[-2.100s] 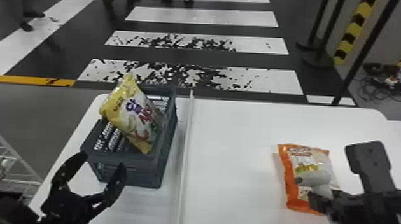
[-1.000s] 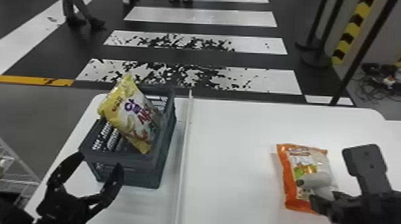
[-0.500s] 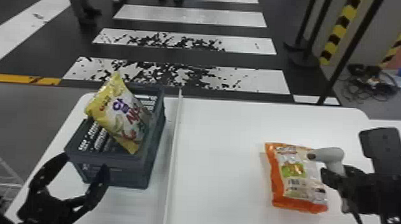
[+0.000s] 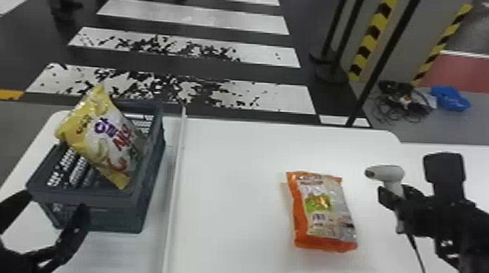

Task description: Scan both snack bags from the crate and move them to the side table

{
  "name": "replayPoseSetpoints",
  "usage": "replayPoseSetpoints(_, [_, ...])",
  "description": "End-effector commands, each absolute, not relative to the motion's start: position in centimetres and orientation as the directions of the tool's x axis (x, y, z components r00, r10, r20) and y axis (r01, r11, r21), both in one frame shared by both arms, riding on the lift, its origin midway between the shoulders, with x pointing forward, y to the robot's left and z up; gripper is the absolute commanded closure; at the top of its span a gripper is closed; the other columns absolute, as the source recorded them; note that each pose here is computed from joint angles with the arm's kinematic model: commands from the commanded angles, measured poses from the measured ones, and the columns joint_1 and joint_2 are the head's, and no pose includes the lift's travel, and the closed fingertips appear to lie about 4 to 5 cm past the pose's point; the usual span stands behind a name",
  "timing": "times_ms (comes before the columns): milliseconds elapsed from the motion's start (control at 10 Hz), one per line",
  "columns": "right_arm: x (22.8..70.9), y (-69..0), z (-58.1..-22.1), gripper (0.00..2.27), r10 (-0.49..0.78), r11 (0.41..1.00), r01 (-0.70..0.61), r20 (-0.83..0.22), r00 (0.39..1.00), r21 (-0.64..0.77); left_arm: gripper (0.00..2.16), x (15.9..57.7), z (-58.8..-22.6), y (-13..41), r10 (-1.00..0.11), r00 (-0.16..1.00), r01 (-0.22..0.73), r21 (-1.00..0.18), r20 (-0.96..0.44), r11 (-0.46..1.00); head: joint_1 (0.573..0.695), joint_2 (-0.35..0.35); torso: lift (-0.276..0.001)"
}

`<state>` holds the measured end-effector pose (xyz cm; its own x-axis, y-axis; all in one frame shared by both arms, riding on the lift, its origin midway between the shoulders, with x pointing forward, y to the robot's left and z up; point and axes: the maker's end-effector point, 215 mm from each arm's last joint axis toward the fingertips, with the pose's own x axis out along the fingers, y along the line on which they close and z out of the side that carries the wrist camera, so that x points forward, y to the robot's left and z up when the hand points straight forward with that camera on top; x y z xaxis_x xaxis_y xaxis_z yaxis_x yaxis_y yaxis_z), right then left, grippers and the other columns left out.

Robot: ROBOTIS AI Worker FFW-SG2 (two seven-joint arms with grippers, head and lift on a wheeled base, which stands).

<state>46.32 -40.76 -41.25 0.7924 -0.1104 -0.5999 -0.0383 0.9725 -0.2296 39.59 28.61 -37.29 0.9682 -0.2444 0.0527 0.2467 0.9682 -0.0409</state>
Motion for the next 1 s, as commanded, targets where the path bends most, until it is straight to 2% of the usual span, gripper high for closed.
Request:
replayPoseSetpoints(0, [47.3, -43.7, -42.4, 2.22, -0.13, 0.977, 0.0, -0.593, 0.795, -0.215, 0.03, 39.6, -37.4, 28.7, -0.242, 0.969, 0.244, -0.042, 0.05, 0.969, 0.695, -0.148, -0.099])
replayPoseSetpoints(300, [49.1, -47.3, -45.4, 2.22, -0.131, 0.981, 0.015, -0.609, 0.782, -0.191, 0.03, 39.6, -37.4, 28.6, -0.243, 0.969, 0.245, -0.04, 0.049, 0.969, 0.695, -0.215, -0.099])
replayPoseSetpoints(900, [51.8, -50.1, -49.8, 2.22, -0.134, 0.982, 0.025, -0.6, 0.789, -0.186, 0.03, 39.6, -37.3, 28.8, -0.239, 0.97, 0.241, -0.037, 0.052, 0.97, 0.695, -0.251, -0.099])
